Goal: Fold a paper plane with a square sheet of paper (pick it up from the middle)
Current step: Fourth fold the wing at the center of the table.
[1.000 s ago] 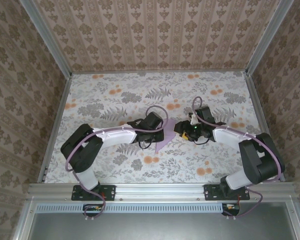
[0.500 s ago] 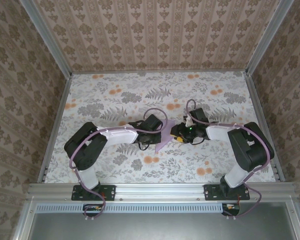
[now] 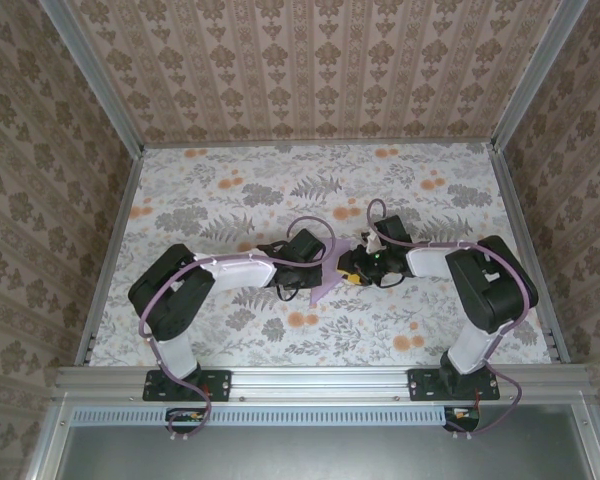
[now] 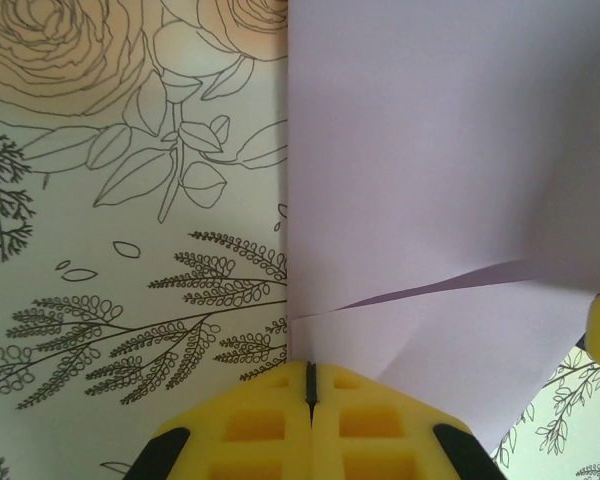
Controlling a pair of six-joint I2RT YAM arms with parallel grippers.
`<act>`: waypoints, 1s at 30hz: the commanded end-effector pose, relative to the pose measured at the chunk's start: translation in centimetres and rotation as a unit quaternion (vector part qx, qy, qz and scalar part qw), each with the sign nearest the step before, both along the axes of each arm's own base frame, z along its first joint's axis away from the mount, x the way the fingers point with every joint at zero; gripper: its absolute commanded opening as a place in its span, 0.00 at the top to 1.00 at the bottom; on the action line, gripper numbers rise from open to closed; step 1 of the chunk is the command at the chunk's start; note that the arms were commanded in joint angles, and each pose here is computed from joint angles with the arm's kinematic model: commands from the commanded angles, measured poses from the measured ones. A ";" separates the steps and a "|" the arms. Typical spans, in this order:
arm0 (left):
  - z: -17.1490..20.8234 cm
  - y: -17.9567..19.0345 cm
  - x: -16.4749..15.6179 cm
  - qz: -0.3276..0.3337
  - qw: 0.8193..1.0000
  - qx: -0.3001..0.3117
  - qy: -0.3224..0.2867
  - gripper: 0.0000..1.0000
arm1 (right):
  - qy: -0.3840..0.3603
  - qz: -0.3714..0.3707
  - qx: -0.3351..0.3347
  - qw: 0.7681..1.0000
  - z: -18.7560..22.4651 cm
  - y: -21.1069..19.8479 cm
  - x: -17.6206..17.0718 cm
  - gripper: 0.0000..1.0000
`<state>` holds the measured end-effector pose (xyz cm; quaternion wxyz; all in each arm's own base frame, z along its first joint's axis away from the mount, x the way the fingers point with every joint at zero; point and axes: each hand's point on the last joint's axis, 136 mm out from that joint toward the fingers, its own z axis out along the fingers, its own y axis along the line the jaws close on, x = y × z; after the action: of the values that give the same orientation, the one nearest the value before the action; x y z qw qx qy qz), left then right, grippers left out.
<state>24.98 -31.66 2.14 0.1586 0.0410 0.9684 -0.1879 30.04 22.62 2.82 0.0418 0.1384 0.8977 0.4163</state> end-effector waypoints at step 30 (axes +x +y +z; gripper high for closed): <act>6.9 -1.4 1.7 -0.218 0.953 -0.084 -0.191 0.19 | 0.089 -0.173 -0.067 0.979 1.6 -2.1 2.3 1.00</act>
<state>26.40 -31.00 8.14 0.2638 0.1847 0.9074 -0.2701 32.06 20.92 3.81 0.0465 0.2815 0.8925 0.3492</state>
